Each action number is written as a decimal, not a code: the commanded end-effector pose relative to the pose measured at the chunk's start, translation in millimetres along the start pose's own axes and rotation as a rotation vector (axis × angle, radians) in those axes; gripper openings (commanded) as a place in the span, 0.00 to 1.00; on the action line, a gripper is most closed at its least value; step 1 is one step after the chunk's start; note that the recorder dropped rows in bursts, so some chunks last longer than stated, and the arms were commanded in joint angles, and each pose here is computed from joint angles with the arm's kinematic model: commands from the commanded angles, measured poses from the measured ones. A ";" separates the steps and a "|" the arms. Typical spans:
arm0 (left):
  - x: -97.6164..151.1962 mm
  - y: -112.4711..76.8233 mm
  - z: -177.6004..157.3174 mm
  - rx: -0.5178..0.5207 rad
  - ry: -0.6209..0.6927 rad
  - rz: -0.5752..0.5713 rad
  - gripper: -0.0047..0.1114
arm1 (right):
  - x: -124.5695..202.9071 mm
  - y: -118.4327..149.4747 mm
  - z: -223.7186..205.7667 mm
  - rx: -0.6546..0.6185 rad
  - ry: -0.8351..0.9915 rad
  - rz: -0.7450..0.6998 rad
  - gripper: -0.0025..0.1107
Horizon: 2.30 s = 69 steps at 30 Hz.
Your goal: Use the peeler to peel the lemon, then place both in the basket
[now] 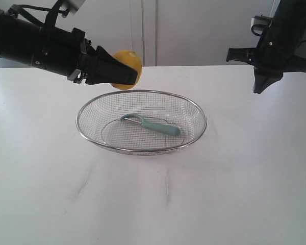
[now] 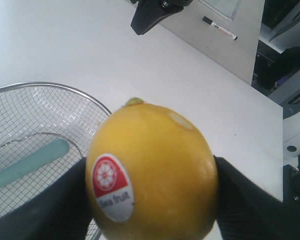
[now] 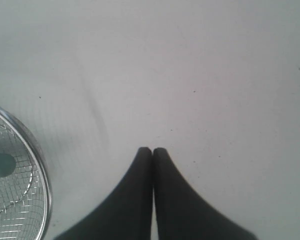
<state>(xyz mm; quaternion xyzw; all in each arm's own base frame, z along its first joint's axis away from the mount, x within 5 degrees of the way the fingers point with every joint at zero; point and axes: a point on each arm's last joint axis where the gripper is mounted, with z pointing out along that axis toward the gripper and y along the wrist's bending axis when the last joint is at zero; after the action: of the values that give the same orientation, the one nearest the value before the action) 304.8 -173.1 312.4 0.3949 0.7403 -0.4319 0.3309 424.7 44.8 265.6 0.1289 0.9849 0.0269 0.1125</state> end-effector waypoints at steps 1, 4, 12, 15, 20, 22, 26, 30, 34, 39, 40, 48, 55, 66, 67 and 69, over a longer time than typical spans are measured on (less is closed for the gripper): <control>-3.7 -5.9 -3.4 0.023 -0.023 -0.004 0.04 | -0.7 -2.4 -6.0 -0.003 -0.012 0.010 0.02; -3.7 -5.9 -3.4 0.023 -0.023 -0.004 0.04 | -0.7 -2.4 -6.0 -0.003 -0.012 0.010 0.02; -6.1 -2.1 -4.1 -0.024 -0.039 -0.114 0.04 | -0.8 -2.3 -6.0 -0.004 -0.013 0.010 0.02; -5.5 -2.3 -4.4 -0.026 -0.021 -0.110 0.04 | -1.3 -2.2 -6.0 -0.006 -0.019 0.010 0.02; -6.1 0.6 -9.0 -0.097 0.084 -0.134 0.04 | -2.9 -1.6 -6.0 -0.012 -0.036 0.010 0.02; -8.6 0.8 -13.0 -0.133 0.138 -0.155 0.04 | -3.4 -1.4 -6.0 -0.014 -0.041 0.010 0.02; -17.3 -0.2 -21.9 -0.200 0.220 -0.138 0.04 | -4.3 -1.0 -6.1 -0.018 -0.052 0.010 0.02; -25.0 -0.6 -25.7 -0.287 0.278 -0.099 0.04 | -4.9 -0.8 -6.1 -0.021 -0.058 0.010 0.02; -26.6 -3.3 -20.0 -0.380 0.358 -0.044 0.04 | -4.9 -0.8 -6.1 -0.021 -0.058 0.010 0.02; -22.4 2.2 -3.5 -0.431 0.399 -0.007 0.04 | -5.2 -0.7 -6.1 -0.022 -0.061 0.010 0.02; -20.5 5.0 0.2 -0.430 0.406 -0.011 0.04 | -5.2 -0.7 -6.1 -0.022 -0.061 0.010 0.02; -5.4 34.6 26.7 -0.459 0.439 -0.072 0.04 | -5.8 -0.5 -6.2 -0.025 -0.068 0.010 0.02; 0.5 66.7 52.7 -0.465 0.481 -0.080 0.04 | -6.0 -0.4 -6.2 -0.025 -0.070 0.010 0.02; 21.5 96.6 78.2 -0.482 0.505 -0.103 0.04 | -6.6 -0.2 -6.3 -0.028 -0.076 0.010 0.02; 23.2 99.0 79.9 -0.487 0.505 -0.102 0.04 | -7.0 0.0 -6.3 -0.030 -0.081 0.010 0.02; 30.5 105.7 85.6 -0.490 0.519 -0.107 0.04 | -8.8 0.6 -6.5 -0.037 -0.101 0.010 0.02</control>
<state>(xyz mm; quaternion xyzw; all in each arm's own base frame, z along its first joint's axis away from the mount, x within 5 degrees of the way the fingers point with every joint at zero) 393.8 -205.1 215.5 0.3644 0.8995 -0.1414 0.1953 430.8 45.4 267.3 0.1283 0.9802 0.0351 0.1464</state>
